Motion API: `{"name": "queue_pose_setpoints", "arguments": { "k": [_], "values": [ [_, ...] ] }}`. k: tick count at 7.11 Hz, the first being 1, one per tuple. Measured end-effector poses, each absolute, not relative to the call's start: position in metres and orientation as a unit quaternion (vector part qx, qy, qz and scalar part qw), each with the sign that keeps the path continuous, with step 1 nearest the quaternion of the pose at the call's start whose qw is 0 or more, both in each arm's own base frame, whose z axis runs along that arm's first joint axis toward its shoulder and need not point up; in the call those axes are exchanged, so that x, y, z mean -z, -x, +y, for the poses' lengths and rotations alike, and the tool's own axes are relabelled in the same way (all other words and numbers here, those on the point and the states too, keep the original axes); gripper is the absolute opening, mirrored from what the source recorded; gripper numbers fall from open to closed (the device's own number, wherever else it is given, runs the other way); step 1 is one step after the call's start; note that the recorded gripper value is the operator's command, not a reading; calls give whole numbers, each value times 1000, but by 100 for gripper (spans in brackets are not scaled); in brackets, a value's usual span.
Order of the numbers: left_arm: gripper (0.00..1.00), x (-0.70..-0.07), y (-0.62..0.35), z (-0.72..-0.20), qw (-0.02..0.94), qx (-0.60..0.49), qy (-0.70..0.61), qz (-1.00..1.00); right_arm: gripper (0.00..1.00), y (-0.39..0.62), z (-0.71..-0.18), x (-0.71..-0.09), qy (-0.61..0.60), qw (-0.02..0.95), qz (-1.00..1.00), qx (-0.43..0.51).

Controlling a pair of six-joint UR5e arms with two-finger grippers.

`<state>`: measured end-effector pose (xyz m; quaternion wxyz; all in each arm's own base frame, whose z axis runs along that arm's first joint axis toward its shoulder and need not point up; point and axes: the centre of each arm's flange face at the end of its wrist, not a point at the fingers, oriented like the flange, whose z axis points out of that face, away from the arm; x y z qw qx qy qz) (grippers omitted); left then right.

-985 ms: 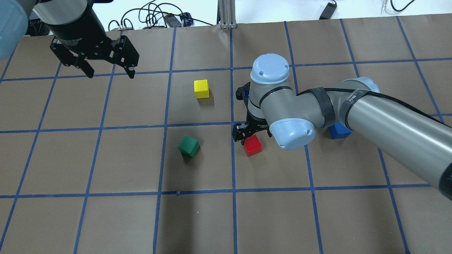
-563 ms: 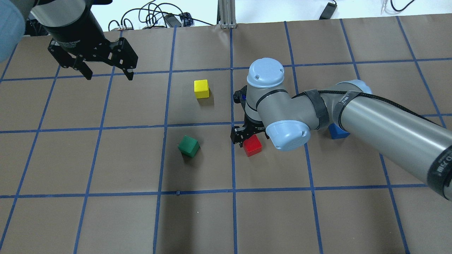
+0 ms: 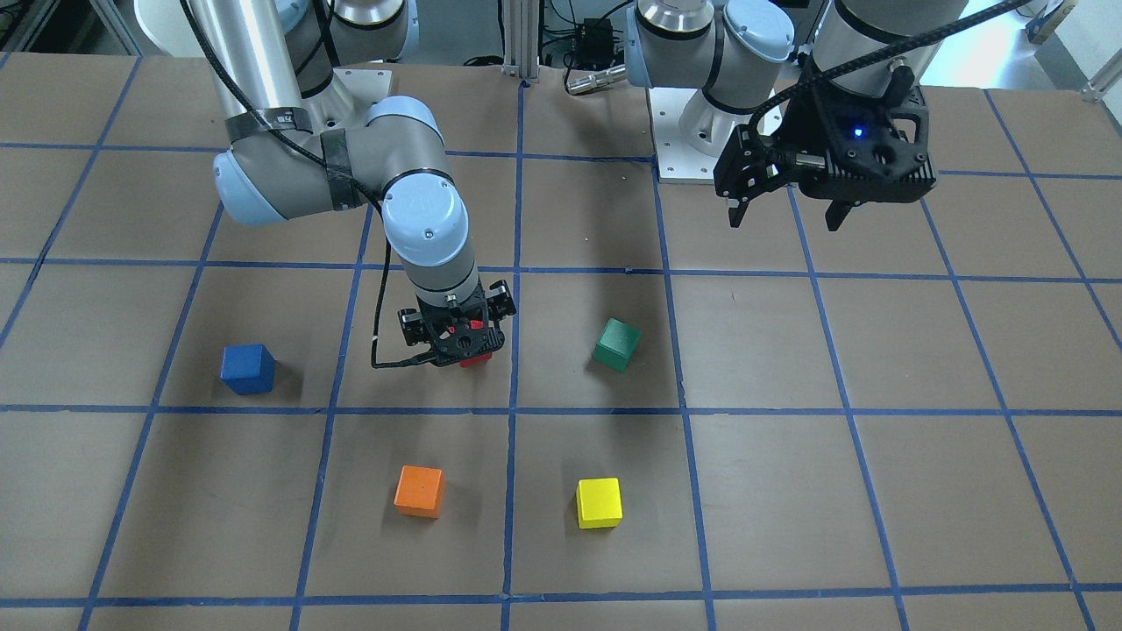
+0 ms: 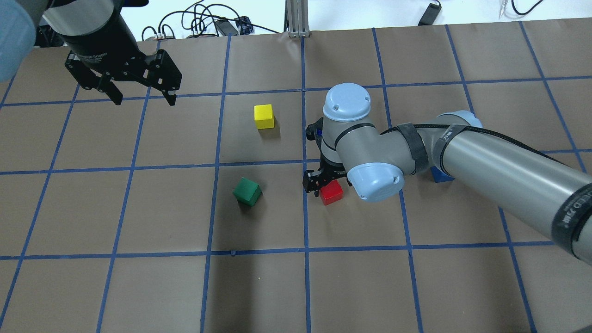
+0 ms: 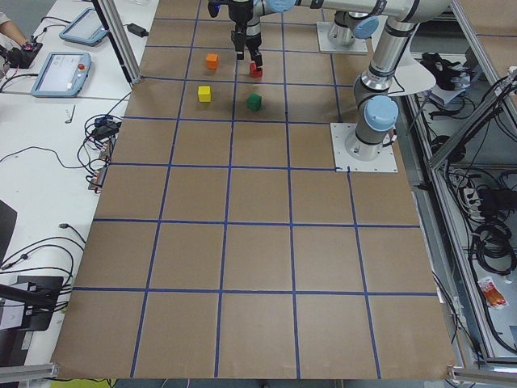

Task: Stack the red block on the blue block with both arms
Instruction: 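Close the right gripper on the red cube, then lift the red cube with the right gripper and carry it over the blue cube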

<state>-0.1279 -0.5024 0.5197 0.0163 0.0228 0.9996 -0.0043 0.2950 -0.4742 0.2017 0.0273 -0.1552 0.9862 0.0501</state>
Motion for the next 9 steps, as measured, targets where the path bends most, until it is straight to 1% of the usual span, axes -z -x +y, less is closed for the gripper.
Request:
{"name": "queue_pose_setpoints", "arguments": {
  "k": [1,3,5,7,9],
  "values": [
    [100,-520,128,-502,16,4,-23,1000,0,-295,-474,-200,154,27,986,-51],
    [100,-518,128,-504,15,3,-23,1000,0,-295,-475,-202,153,28,987,-50],
    [100,-518,128,-504,16,3,-23,1000,0,-293,-481,-227,148,29,988,-35],
    [100,-518,128,-505,17,3,-24,1000,0,-273,-500,-291,126,26,991,-31],
    [100,-518,128,-504,16,5,-23,1000,0,-211,-544,-361,69,22,996,-55]
  ]
}}
